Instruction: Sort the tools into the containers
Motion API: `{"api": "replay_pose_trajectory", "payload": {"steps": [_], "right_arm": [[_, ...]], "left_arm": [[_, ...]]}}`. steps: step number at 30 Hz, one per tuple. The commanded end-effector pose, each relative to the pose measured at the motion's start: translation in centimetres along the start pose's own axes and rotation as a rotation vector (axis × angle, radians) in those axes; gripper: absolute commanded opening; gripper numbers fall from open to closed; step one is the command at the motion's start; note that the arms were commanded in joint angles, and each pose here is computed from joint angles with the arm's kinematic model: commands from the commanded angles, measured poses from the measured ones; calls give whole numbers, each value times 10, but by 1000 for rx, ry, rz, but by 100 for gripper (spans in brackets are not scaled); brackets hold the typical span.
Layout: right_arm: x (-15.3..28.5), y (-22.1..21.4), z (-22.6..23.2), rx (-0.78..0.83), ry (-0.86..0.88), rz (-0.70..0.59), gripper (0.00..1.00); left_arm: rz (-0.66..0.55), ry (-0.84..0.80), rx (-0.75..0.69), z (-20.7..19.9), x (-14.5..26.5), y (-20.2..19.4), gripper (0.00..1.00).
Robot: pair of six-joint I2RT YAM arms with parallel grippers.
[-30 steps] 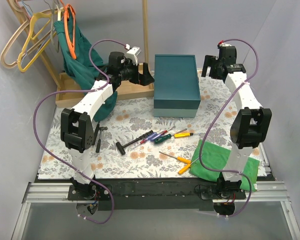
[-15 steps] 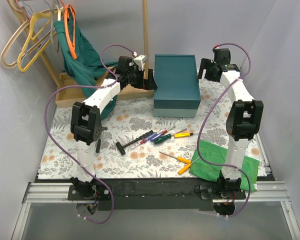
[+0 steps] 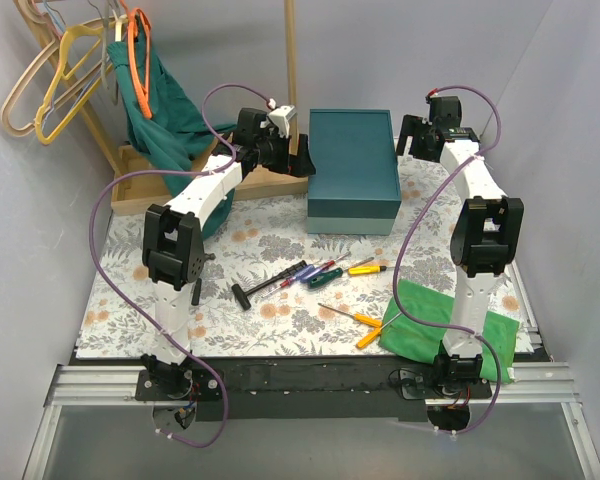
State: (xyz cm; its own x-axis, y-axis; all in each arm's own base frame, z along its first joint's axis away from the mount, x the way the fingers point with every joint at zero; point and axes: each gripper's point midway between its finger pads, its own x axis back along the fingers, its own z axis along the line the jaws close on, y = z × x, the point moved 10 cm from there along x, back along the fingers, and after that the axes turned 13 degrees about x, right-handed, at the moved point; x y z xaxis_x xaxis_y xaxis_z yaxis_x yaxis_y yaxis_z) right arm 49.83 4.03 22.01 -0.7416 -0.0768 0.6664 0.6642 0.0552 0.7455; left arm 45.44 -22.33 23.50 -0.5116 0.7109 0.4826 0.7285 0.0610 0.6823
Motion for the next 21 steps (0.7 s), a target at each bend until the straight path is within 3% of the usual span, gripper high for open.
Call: {"api": "replay_pose_trajectory", "payload": {"steps": [1,4,9,21], "right_arm": [[-11,-22,-5,-25,61,65,92],[-8,-30,-9,-129,319,78,90],[-13,-50,-3,-167,392,140,88],[-3,-52,-67,-108,-28,165,86]], "left_arm": [[-2,22,-10,-1,3,2,98],[13,21,-3,0,4,-2,98],[24,23,4,1,4,-5,98],[26,87,-13,9,2,-8,98]]}}
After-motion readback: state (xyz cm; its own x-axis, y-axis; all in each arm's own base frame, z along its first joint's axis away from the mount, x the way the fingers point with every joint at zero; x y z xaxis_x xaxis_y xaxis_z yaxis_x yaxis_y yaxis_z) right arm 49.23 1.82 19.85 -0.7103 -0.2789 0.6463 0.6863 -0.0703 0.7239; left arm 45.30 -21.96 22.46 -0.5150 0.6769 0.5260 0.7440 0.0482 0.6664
